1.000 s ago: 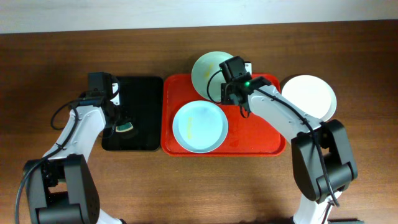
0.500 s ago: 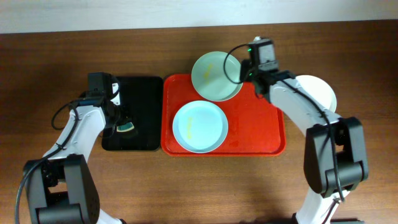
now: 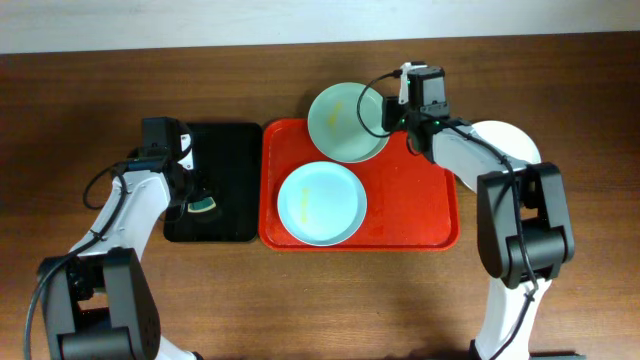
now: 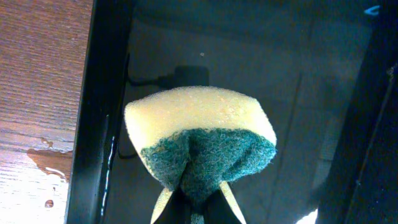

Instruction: Clean dirty plates on tray and stack at the side

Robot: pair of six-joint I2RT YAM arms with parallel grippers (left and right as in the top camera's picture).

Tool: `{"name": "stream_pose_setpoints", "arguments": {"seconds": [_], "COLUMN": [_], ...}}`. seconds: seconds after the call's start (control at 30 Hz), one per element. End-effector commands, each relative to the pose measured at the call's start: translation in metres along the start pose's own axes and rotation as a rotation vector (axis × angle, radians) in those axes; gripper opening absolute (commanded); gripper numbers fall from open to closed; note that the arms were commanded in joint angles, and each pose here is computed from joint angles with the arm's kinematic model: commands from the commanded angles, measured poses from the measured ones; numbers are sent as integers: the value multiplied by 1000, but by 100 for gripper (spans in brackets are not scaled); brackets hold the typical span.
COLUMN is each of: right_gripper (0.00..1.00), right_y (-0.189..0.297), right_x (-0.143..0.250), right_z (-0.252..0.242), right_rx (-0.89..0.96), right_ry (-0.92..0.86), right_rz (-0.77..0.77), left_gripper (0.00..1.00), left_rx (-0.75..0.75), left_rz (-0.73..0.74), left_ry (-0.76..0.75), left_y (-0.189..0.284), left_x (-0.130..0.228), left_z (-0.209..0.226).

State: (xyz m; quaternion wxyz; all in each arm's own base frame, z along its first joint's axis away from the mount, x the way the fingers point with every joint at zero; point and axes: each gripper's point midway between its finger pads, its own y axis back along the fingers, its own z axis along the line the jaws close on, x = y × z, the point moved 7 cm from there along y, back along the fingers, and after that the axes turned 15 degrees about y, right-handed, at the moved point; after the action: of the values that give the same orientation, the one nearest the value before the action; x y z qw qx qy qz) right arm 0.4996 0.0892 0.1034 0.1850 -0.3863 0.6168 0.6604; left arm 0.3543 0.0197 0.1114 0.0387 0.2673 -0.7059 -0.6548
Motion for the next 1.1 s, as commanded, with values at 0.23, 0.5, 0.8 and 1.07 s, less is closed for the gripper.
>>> {"name": "stream_pose_setpoints", "arguments": {"seconds": [0.23,0.5,0.8,1.07], "right_gripper": [38,4,4,4], "right_y": [-17,13,42,47], "right_x": [20,0,18,33], "right_z": [10,-34,-80,-92], "right_rx": [-80,51,100,186], "right_ry": [7,-37,75,107], "right_rz": [47,16,145,243], "left_gripper": [4,5,5,5], "left_rx": [11,11,12,11], "left_rz": [5,5,5,5], "left_ry": [-17,-17,-17,-17], "left_y": [-1,-1,-1,-1], "left_x": [3,3,3,3], "left_z": [-1,-1,-1,-1]}}
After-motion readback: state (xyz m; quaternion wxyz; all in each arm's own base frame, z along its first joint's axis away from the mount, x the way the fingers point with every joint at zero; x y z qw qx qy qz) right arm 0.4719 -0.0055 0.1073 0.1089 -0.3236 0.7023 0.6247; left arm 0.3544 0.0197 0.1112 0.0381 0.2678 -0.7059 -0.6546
